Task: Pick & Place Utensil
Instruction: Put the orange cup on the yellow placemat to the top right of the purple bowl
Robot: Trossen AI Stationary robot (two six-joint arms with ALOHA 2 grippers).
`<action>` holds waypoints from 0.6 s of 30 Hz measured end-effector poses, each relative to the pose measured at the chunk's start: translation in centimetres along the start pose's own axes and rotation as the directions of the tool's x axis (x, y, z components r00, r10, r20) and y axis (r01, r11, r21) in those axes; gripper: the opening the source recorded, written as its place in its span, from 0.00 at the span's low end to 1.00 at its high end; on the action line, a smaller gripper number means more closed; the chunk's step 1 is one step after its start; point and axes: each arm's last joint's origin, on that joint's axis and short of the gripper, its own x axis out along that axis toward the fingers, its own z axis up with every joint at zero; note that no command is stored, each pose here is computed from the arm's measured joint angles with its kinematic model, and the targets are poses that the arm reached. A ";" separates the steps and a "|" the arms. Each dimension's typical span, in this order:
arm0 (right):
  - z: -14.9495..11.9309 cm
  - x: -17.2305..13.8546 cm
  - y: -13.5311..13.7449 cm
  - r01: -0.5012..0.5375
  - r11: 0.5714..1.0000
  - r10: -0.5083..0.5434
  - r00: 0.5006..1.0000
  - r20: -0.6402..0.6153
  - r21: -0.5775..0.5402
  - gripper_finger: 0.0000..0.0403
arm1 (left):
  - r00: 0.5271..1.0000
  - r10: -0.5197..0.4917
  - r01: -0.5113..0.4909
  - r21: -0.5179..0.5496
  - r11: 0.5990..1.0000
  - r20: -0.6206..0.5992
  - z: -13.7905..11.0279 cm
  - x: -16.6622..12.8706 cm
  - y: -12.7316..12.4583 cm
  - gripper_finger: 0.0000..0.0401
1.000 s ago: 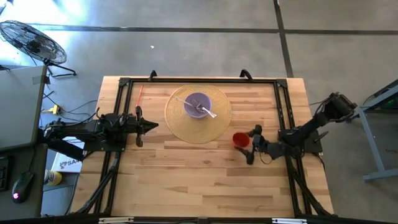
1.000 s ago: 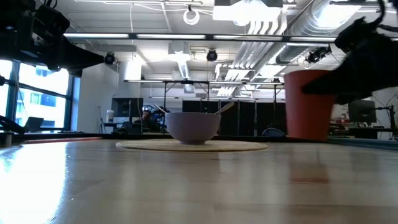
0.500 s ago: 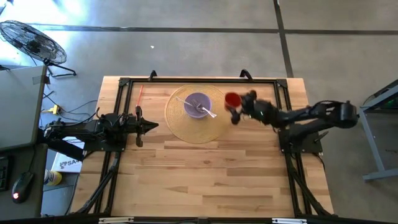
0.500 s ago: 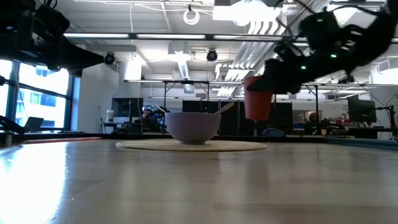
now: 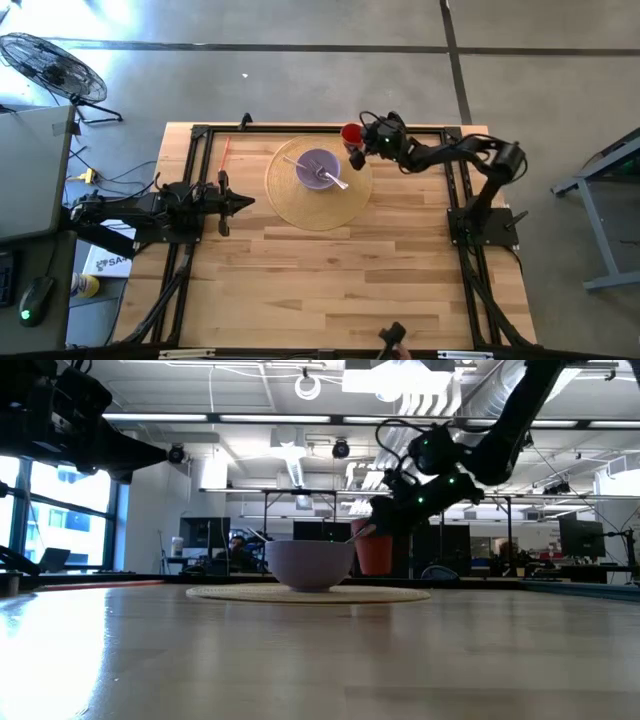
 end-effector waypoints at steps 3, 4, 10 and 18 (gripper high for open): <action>-0.3 0.9 -0.4 0.011 1.000 -0.011 1.000 -0.003 0.020 0.80 | 1.000 0.000 0.000 0.000 1.000 0.000 0.0 0.0 0.0 0.00; -0.3 1.0 -0.5 0.013 1.000 -0.013 1.000 -0.005 0.022 0.80 | 1.000 0.000 0.000 0.000 1.000 0.000 0.0 0.0 0.0 0.00; -1.6 1.1 -0.5 0.029 0.998 -0.028 1.000 -0.014 0.054 0.80 | 1.000 0.001 -0.001 0.000 1.000 0.000 0.0 0.0 0.0 0.00; -2.2 1.1 -0.5 -0.009 0.997 0.008 1.000 0.011 0.079 0.80 | 1.000 0.000 0.000 0.000 1.000 0.000 0.0 0.0 0.0 0.00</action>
